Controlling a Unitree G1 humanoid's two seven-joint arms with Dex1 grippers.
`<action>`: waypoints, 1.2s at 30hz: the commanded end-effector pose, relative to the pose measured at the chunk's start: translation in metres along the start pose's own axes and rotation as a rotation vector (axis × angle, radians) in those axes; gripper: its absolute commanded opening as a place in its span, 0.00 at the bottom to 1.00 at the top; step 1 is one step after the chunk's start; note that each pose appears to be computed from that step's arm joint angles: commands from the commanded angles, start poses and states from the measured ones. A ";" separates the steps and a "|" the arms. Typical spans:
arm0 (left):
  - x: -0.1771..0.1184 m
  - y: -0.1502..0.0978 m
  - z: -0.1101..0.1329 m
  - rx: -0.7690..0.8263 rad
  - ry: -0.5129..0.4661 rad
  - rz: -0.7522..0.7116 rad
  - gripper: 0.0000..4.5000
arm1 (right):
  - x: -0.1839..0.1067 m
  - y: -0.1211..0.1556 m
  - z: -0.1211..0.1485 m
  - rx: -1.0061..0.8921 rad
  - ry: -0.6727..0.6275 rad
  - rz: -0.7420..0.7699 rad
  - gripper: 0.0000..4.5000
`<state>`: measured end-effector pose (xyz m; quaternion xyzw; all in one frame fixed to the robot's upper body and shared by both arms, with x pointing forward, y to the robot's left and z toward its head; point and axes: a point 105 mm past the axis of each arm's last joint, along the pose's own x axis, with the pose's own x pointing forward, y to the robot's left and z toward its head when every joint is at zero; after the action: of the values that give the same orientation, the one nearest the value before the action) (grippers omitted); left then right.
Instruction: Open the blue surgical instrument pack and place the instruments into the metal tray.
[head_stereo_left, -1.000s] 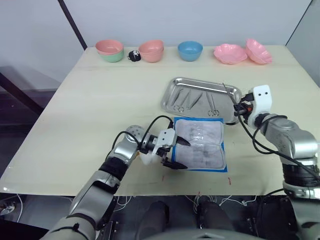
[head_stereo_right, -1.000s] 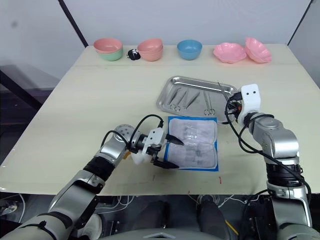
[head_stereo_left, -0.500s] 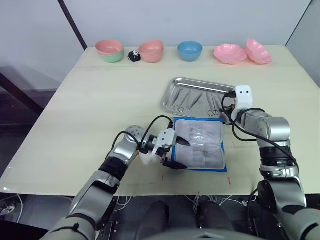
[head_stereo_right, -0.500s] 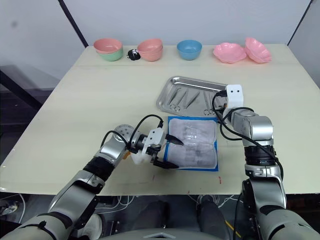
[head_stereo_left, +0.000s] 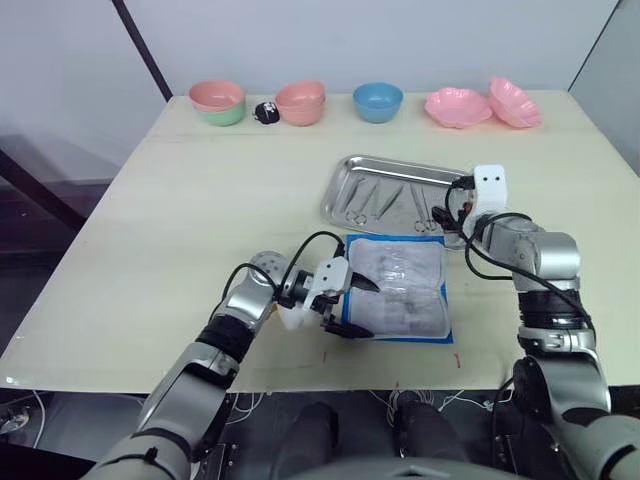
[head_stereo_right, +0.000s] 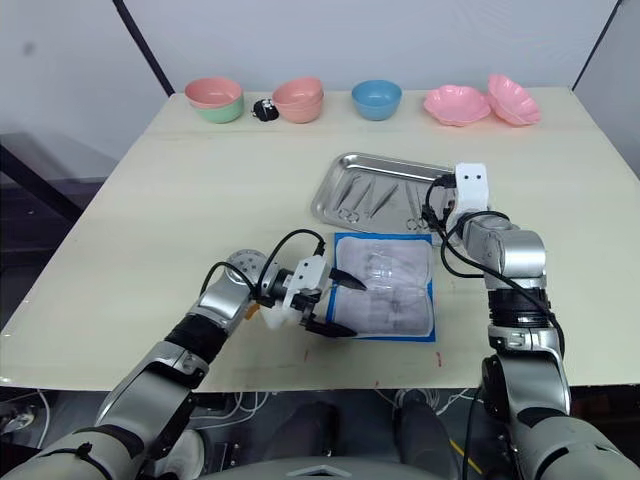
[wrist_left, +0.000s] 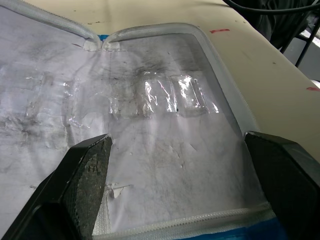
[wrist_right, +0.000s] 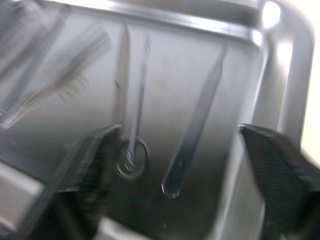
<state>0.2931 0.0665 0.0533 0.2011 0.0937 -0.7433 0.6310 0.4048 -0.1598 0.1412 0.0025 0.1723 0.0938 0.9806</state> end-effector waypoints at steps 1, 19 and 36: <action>-0.004 -0.024 -0.061 -0.228 0.170 0.008 1.00 | -0.016 0.006 0.041 -0.075 -0.232 0.044 0.99; -0.019 -0.007 0.012 -0.087 -0.120 0.062 1.00 | -0.100 0.006 0.017 -0.197 -0.625 0.481 0.99; -0.120 0.004 0.055 -0.084 -0.338 0.469 1.00 | -0.161 -0.025 -0.061 -0.162 -0.405 0.603 0.99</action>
<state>0.3039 0.1358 0.1423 0.0685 -0.0177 -0.6209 0.7807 0.2483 -0.2097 0.1251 0.0197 -0.0208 0.3856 0.9222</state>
